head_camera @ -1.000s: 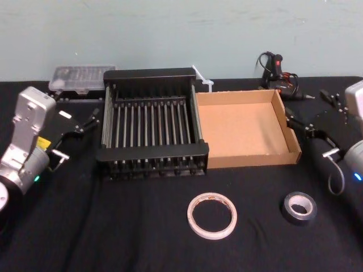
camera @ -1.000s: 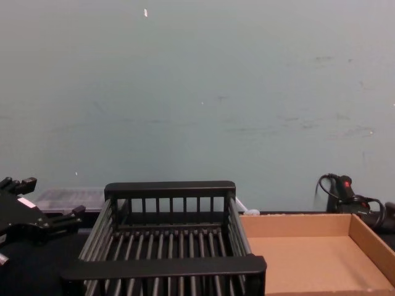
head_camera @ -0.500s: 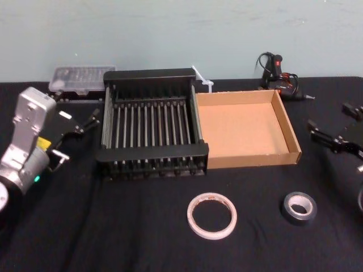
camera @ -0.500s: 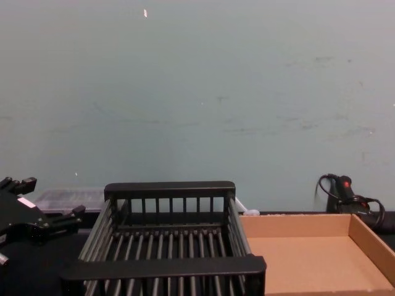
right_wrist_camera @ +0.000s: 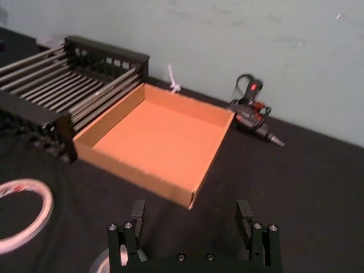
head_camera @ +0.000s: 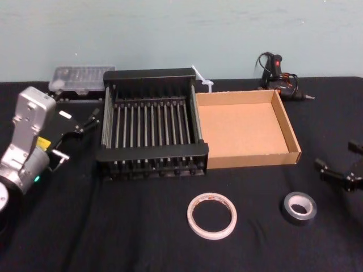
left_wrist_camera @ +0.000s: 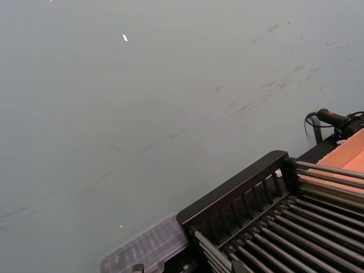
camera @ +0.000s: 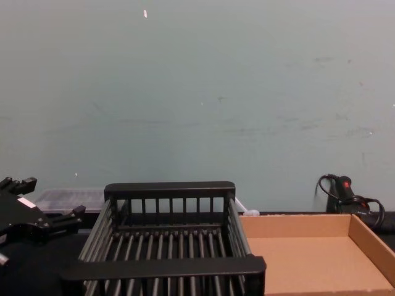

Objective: Pick up the white tape and place it into the black box , Pick up the silver tape and place it into the brown box.

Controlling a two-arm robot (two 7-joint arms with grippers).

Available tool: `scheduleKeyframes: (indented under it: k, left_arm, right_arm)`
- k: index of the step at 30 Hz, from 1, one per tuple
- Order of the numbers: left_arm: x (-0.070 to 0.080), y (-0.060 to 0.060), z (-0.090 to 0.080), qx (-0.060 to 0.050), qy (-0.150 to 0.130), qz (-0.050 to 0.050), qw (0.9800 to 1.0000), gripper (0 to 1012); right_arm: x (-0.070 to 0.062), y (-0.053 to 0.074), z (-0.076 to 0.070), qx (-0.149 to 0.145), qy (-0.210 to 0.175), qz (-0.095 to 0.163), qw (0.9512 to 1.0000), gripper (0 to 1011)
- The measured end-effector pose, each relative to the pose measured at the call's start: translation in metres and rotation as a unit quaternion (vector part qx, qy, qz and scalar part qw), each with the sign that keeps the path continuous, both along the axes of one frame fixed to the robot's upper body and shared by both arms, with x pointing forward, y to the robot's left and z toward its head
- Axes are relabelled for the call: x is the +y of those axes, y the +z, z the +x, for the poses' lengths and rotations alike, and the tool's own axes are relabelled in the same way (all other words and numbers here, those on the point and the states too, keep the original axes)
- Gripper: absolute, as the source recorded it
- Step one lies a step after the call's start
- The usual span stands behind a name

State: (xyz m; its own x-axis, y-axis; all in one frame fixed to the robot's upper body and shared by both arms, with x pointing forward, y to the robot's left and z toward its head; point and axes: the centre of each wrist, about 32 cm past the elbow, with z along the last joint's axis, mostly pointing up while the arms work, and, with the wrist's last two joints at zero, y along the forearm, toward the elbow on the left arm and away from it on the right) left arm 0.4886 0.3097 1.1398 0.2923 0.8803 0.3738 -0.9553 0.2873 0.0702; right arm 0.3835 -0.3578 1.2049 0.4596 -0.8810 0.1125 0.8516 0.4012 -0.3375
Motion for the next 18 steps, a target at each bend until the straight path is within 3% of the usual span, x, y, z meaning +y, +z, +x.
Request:
scheduleKeyframes:
  k: [10,18]
  left_arm:
    - [0.000,0.000,0.000,0.000,0.000,0.000,1.0000,1001]
    - [0.000,0.000,0.000,0.000,0.000,0.000,1.0000,1001]
  right_arm:
    - [-0.001,-0.005,-0.007,0.049,0.008,0.000,0.9987,1002]
    - [0.003,-0.013,-0.004,0.085,0.019,-0.001,0.9962,1002]
